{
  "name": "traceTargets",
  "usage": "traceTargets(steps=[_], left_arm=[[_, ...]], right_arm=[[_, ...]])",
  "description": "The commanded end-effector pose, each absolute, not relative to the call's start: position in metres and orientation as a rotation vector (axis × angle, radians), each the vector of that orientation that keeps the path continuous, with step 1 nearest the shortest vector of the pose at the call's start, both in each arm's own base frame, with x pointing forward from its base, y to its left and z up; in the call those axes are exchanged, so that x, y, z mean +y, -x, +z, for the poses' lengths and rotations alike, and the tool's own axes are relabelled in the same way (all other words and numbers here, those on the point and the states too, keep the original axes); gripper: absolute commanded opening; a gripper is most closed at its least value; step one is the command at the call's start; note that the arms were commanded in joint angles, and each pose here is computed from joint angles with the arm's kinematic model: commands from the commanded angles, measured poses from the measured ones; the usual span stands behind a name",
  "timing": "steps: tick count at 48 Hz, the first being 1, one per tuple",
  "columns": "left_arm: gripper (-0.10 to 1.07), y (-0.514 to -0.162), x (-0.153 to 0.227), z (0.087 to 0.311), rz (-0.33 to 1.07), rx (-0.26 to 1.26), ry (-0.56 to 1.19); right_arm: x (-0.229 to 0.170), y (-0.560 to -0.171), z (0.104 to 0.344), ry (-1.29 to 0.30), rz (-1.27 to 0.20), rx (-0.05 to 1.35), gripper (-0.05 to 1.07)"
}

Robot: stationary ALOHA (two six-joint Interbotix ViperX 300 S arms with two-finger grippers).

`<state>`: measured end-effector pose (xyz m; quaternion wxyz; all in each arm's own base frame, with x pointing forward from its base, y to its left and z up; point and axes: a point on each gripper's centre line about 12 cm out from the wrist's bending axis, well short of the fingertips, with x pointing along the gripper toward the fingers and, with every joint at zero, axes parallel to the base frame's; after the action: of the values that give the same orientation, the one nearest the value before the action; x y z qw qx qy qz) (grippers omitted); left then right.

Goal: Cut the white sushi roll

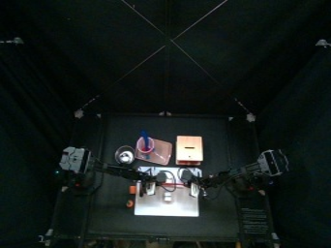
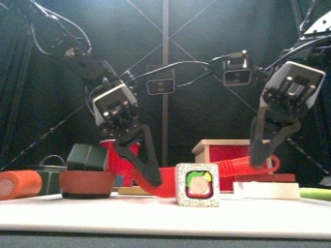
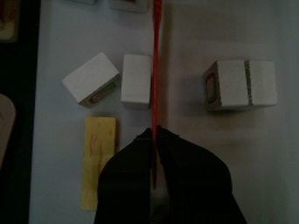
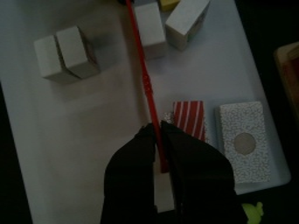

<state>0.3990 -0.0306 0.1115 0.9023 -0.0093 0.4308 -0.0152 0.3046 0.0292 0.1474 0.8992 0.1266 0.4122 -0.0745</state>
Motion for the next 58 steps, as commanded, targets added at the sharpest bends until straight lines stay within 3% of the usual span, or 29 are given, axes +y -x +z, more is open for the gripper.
traceTargets(steps=[1,6,13,26,58], left_arm=[[0.47,-0.401,-0.031,0.143,-0.038,0.812,0.015],[0.47,-0.397,-0.035,0.157,-0.050,0.776,0.010],[0.47,-0.390,-0.053,0.158,-0.097,0.764,-0.006],[0.47,-0.388,-0.086,0.151,-0.172,0.762,-0.016],[0.47,-0.383,-0.100,0.133,-0.177,0.803,0.048]], right_arm=[[0.029,-0.311,0.179,-0.287,-0.136,0.754,0.20],[0.039,-0.306,0.190,-0.289,-0.099,0.722,0.20],[0.058,-0.300,0.197,-0.290,-0.037,0.706,0.20],[0.075,-0.298,0.188,-0.313,-0.005,0.748,0.20],[0.082,-0.298,0.163,-0.336,-0.017,0.829,0.20]])
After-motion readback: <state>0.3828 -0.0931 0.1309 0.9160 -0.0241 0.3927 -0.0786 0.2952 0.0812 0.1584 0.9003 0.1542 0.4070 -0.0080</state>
